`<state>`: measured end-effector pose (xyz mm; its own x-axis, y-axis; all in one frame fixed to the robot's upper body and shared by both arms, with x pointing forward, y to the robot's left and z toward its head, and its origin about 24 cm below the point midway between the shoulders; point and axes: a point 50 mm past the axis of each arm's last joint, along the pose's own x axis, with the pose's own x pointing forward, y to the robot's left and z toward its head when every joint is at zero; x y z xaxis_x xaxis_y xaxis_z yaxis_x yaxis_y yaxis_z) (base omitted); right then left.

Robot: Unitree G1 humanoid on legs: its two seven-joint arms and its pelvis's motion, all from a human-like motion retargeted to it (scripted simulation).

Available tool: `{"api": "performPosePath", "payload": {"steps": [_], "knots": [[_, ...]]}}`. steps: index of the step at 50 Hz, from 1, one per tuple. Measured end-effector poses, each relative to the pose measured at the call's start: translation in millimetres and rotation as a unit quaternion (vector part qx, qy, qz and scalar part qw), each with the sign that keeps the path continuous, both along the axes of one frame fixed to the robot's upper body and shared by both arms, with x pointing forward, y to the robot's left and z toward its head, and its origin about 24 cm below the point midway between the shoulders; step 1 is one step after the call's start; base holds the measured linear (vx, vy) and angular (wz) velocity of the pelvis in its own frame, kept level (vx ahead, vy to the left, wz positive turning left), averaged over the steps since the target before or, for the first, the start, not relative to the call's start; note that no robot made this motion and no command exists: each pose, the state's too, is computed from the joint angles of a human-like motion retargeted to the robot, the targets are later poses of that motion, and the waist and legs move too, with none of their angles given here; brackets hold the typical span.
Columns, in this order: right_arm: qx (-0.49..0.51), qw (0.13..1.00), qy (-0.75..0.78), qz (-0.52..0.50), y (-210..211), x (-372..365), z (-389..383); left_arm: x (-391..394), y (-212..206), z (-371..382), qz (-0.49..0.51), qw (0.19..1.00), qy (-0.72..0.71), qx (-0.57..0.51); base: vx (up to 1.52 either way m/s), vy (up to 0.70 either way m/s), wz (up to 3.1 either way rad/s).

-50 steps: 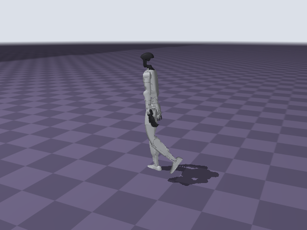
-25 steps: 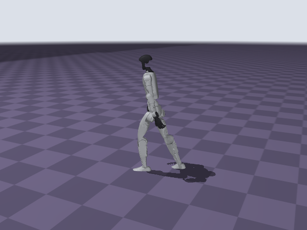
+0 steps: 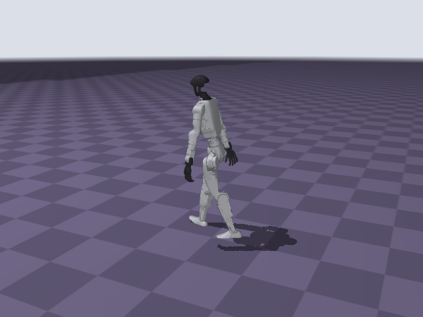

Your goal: Walk run

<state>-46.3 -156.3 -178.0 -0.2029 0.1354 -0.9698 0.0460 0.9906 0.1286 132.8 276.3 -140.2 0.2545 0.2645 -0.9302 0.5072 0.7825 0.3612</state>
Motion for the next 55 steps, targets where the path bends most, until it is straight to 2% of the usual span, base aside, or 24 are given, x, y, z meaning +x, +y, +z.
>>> {"api": "performPosePath", "payload": {"steps": [6, 15, 21, 25, 27, 30, 39, 49, 55], "knots": [[0.009, 1.000, 0.003, 0.002, 0, 2, 0, -11, -14, -8, -0.014, 1.000, 0.019, -0.017, 0.66, -0.19, 0.37], [0.001, 1.000, -0.018, 0.013, -8, 23, -1, -118, -30, -28, 0.005, 0.984, 0.179, -0.019, 0.76, -0.25, 0.51], [-0.029, 0.991, -0.125, 0.040, -22, 78, -3, -160, -38, -26, 0.030, 0.964, 0.260, -0.035, 0.47, -0.22, 0.85], [-0.072, 0.978, -0.196, 0.019, -21, 111, 0, -180, -41, -24, 0.041, 0.956, 0.287, -0.038, 0.51, -0.22, -0.22], [-0.057, 0.976, -0.208, 0.013, -21, 122, 2, -185, -43, -24, 0.039, 0.955, 0.293, -0.037, 0.35, -0.11, -0.58], [-0.025, 0.980, -0.195, 0.025, -23, 134, 5, -188, -46, -24, 0.045, 0.954, 0.294, -0.037, 0.65, -0.14, -0.53], [-0.043, 0.980, -0.183, 0.071, -33, 148, 10, -174, -51, -26, 0.045, 0.948, 0.308, -0.061, 0.59, -0.03, -0.39], [-0.019, 0.992, -0.062, 0.108, -29, 84, 4, -143, -36, -25, 0.064, 0.965, 0.252, -0.037, 0.70, 0.10, -0.68], [-0.023, 0.995, -0.058, 0.082, -26, 59, 0, -84, -16, -21, 0.037, 0.987, 0.153, -0.015, 0.57, 0.07, -0.35]]}}
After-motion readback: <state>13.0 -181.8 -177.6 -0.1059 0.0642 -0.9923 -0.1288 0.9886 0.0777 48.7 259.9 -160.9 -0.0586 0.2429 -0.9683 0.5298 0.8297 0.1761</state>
